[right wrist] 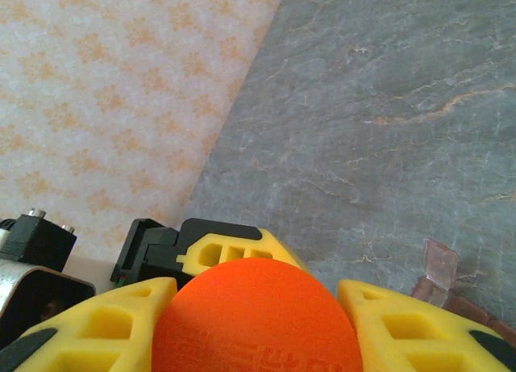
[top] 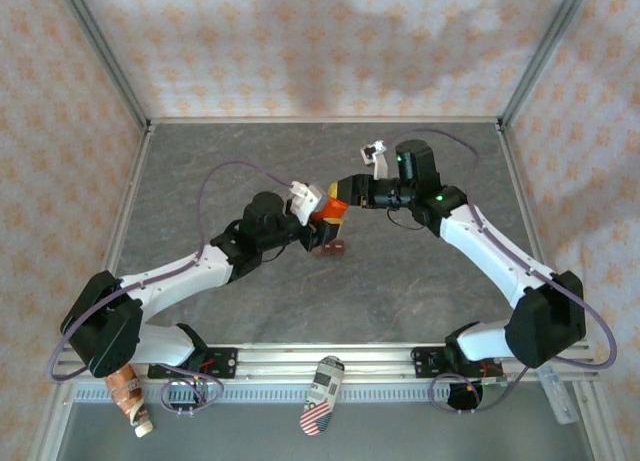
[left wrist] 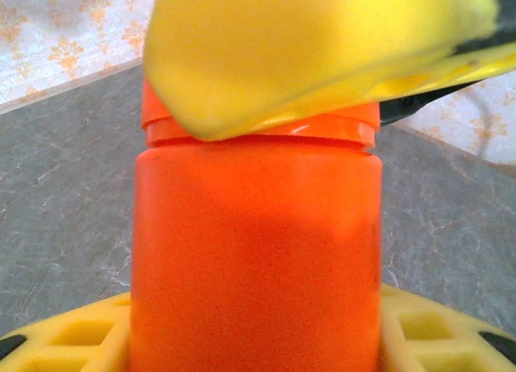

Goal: Sort the pills into containers

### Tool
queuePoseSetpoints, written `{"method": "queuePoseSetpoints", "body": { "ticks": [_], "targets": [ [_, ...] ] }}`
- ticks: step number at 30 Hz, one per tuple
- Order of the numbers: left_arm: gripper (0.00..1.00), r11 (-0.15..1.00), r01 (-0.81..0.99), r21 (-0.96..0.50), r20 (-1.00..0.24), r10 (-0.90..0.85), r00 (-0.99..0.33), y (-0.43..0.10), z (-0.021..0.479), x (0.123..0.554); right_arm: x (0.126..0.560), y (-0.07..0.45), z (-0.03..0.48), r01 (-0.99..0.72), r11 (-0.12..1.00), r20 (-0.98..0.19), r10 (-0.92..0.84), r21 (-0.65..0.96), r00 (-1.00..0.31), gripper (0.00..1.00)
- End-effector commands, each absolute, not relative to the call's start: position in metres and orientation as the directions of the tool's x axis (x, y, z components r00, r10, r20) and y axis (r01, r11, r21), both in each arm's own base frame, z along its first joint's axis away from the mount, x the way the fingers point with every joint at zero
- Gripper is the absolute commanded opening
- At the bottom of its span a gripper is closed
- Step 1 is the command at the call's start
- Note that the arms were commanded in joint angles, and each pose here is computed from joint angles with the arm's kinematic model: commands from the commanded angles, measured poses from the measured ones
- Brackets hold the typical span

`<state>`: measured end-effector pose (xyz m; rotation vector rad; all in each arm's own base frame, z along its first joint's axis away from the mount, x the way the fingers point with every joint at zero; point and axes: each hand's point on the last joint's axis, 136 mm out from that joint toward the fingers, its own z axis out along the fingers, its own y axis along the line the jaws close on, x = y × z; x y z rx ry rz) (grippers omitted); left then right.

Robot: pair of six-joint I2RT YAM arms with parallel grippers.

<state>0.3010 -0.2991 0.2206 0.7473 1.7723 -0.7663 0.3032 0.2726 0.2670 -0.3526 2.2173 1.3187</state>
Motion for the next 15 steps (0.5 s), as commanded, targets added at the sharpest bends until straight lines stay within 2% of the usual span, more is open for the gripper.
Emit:
{"method": "queuePoseSetpoints", "body": {
  "ticks": [1, 4, 6, 10, 15],
  "targets": [
    [0.0, 0.564, 0.814, -0.138, -0.98, 0.044, -0.196, -0.306, 0.262, 0.302, 0.306, 0.27, 0.274, -0.502, 0.481, -0.597, 0.059, 0.719, -0.8, 0.5],
    [0.0, 0.608, 0.786, -0.107, -0.982, 0.057, -0.178, -0.298, 0.26, 0.307, 0.319, 0.253, 0.288, -0.371, 0.568, -0.558, 0.193, 0.734, -0.807, 0.75],
    [0.0, 0.64, 0.765, -0.075, -0.984, 0.078, -0.162, -0.292, 0.259, 0.311, 0.324, 0.24, 0.299, -0.262, 0.594, -0.513, 0.301, 0.76, -0.804, 0.82],
    [0.0, 0.664, 0.748, -0.021, -0.982, 0.126, -0.139, -0.287, 0.255, 0.315, 0.327, 0.216, 0.305, -0.037, 0.595, -0.4, 0.492, 0.803, -0.773, 0.85],
    [0.0, 0.67, 0.742, 0.014, -0.979, 0.16, -0.126, -0.286, 0.252, 0.317, 0.321, 0.214, 0.3, 0.073, 0.595, -0.351, 0.563, 0.8, -0.748, 0.85]
  ]
}}
